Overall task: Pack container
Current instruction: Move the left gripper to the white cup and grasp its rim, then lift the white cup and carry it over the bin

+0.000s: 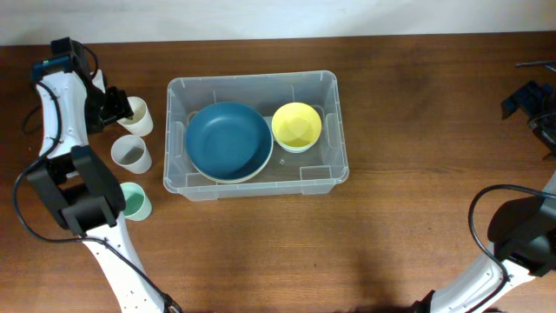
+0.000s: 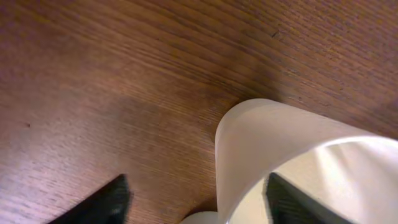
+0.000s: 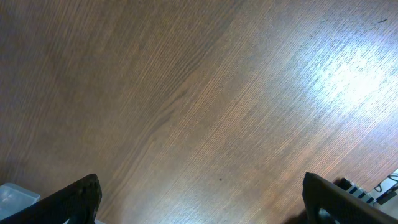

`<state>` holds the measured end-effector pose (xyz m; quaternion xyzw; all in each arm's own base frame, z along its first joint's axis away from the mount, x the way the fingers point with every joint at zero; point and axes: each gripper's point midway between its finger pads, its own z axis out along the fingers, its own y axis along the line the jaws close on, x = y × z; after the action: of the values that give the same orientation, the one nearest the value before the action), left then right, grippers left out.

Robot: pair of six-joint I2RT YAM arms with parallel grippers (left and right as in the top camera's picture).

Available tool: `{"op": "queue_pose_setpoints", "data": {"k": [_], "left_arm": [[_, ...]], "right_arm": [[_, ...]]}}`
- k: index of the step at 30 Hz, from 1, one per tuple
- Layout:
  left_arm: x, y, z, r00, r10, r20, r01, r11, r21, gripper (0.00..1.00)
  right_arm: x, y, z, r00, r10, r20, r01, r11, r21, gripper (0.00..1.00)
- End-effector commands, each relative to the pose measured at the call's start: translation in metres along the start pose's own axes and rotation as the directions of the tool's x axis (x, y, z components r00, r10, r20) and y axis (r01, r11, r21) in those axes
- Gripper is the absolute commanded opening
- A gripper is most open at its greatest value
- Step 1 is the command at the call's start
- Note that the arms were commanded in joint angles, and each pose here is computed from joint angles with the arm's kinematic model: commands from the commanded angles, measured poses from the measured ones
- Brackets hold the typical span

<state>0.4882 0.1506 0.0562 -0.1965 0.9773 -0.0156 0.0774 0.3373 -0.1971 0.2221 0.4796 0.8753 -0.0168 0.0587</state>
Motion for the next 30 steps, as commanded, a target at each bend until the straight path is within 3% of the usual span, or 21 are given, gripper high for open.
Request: {"op": "queue_pose_setpoints", "data": {"k": [1, 5, 11, 16, 21, 26, 30], "left_arm": [[-0.001, 0.001, 0.001, 1.0, 0.006, 0.0, -0.006, 1.0, 0.013, 0.56], [-0.001, 0.001, 0.001, 1.0, 0.006, 0.002, -0.006, 1.0, 0.014, 0.27], [-0.005, 0.0, -0.001, 1.0, 0.006, 0.018, -0.006, 1.0, 0.015, 0.01], [-0.024, 0.005, -0.028, 0.995, -0.049, 0.089, 0.047, 0.999, 0.025, 0.01], [-0.047, 0.007, -0.09, 0.972, -0.116, 0.203, 0.094, 0.989, 0.115, 0.01], [-0.05, -0.025, -0.181, 0.94, -0.123, 0.318, 0.004, 0.937, 0.348, 0.01], [-0.034, -0.056, -0.245, 0.906, -0.087, 0.414, -0.102, 0.905, 0.412, 0.01]], "right_arm": [[0.0, -0.001, 0.0, 1.0, 0.0, -0.003, 0.0, 1.0, 0.0, 0.99], [0.0, -0.001, 0.0, 1.0, 0.0, -0.003, 0.0, 1.0, 0.0, 0.99], [0.0, -0.001, 0.0, 1.0, 0.0, -0.003, 0.0, 1.0, 0.0, 0.99], [0.0, -0.001, 0.0, 1.0, 0.0, -0.003, 0.0, 1.0, 0.0, 0.99], [0.0, -0.001, 0.0, 1.0, 0.0, -0.003, 0.0, 1.0, 0.0, 0.99], [0.0, -0.001, 0.0, 1.0, 0.0, -0.003, 0.0, 1.0, 0.0, 0.99], [0.0, -0.001, 0.0, 1.0, 0.0, -0.003, 0.0, 1.0, 0.0, 0.99]]}}
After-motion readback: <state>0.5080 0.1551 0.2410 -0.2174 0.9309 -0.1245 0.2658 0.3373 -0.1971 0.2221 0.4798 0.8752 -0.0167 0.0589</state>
